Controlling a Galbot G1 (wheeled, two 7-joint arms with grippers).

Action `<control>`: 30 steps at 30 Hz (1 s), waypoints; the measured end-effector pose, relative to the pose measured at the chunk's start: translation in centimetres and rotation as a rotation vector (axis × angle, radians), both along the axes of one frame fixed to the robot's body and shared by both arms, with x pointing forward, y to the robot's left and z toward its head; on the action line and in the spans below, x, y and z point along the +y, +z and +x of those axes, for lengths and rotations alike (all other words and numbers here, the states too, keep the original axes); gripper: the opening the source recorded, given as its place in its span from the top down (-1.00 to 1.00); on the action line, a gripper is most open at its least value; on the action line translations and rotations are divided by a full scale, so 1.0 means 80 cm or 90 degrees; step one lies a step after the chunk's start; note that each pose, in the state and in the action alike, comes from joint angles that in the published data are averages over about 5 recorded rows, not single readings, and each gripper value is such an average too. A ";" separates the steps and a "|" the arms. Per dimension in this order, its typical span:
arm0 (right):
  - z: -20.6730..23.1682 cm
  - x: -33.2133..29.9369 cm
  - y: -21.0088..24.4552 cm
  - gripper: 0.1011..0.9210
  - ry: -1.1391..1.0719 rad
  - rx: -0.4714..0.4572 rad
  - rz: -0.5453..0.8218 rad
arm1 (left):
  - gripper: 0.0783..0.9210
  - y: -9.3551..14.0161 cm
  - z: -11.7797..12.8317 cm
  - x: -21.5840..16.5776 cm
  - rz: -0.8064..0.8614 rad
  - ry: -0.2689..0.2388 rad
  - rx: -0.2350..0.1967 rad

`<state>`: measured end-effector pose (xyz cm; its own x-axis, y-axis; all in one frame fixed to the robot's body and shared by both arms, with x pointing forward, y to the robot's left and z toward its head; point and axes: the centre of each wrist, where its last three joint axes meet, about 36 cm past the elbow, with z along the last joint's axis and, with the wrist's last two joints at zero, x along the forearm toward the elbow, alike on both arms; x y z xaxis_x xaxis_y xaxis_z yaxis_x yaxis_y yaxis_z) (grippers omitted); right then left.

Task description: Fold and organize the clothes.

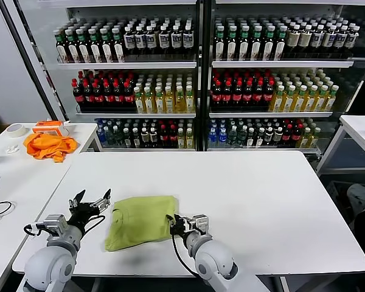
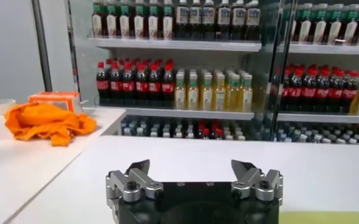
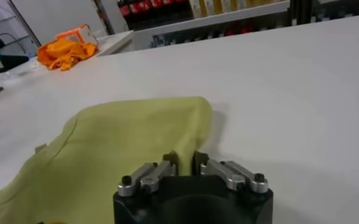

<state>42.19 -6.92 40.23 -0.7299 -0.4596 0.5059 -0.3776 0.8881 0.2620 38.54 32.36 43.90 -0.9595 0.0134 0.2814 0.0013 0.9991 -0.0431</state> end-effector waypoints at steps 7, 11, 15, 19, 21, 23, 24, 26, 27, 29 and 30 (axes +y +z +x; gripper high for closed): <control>0.001 -0.014 0.016 0.96 -0.027 -0.052 -0.014 | -0.77 0.001 0.002 -0.004 -0.016 -0.001 -0.006; -0.001 -0.028 0.029 0.96 -0.046 -0.082 -0.026 | -0.77 -0.001 0.003 -0.007 -0.026 -0.003 -0.008; -0.007 -0.049 0.039 0.96 -0.067 -0.104 -0.046 | -0.77 -0.003 0.003 -0.007 -0.029 -0.004 -0.007; -0.017 -0.075 0.041 0.96 -0.088 -0.119 -0.070 | -0.77 -0.008 0.002 -0.010 -0.034 -0.011 -0.007; -0.023 -0.086 0.041 0.96 -0.098 -0.123 -0.081 | -0.77 -0.010 0.002 -0.012 -0.036 -0.016 -0.010; -0.028 -0.095 0.041 0.96 -0.109 -0.127 -0.090 | -0.77 -0.013 0.003 -0.015 -0.038 -0.022 -0.015; -0.031 -0.099 0.041 0.96 -0.114 -0.130 -0.094 | -0.77 -0.015 0.003 -0.016 -0.038 -0.026 -0.019; -0.036 -0.107 0.041 0.96 -0.123 -0.138 -0.104 | -0.77 -0.021 0.002 -0.018 -0.034 -0.036 -0.029; -0.038 -0.111 0.040 0.96 -0.126 -0.142 -0.109 | -0.77 -0.023 0.002 -0.020 -0.032 -0.041 -0.035; -0.040 -0.119 0.039 0.96 -0.132 -0.151 -0.122 | -0.77 -0.029 0.003 -0.022 -0.025 -0.050 -0.048; -0.041 -0.122 0.038 0.96 -0.135 -0.155 -0.128 | -0.77 -0.030 0.003 -0.023 -0.021 -0.054 -0.055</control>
